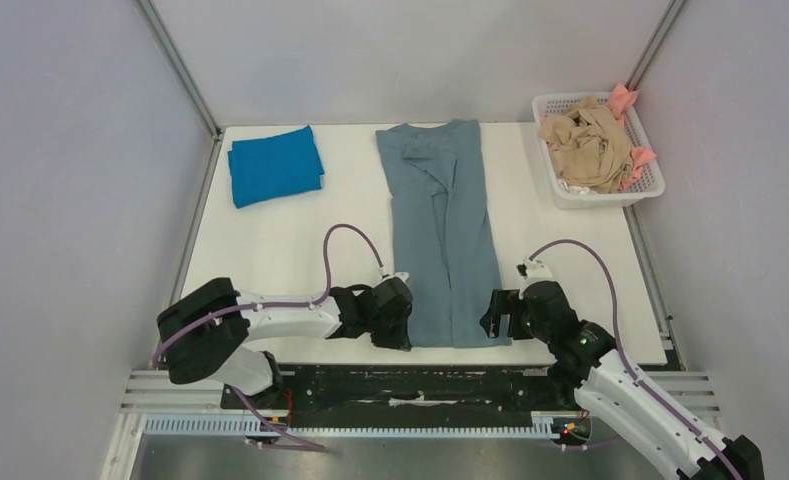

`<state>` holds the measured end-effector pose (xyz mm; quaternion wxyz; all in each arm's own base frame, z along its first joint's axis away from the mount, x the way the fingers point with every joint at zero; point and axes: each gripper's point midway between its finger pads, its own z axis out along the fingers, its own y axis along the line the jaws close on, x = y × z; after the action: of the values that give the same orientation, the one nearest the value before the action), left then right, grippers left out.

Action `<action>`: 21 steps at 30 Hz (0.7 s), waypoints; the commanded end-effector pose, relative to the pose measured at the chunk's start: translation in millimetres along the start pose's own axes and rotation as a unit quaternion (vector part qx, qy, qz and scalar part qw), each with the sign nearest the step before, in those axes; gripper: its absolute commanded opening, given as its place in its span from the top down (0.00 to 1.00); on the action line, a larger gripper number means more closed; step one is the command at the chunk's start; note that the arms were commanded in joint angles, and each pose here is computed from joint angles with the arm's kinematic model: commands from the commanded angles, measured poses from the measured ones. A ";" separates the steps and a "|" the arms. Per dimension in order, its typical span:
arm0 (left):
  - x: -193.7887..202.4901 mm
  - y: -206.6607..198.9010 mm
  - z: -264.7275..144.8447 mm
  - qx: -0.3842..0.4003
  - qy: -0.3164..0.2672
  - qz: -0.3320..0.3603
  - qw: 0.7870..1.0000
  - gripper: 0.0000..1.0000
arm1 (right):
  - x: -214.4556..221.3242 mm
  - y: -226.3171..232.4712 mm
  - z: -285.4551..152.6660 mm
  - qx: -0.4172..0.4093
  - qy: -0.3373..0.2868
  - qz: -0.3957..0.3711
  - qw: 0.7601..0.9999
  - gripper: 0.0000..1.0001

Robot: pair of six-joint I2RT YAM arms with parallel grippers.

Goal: Fold and stack the t-shirts
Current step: Grab the bottom of the folded rectangular tshirt with both arms

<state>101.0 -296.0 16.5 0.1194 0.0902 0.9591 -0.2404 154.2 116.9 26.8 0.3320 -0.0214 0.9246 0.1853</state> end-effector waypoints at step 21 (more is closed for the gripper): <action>5.7 25.6 -7.4 -0.031 -0.021 -0.012 0.999 0.98 | 89.2 -15.1 -30.8 0.016 0.233 -0.018 0.972 0.42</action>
<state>97.6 -278.5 15.6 0.1282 0.0838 0.9609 -0.2305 126.3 127.2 19.4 0.2412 -0.0637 0.9466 0.2041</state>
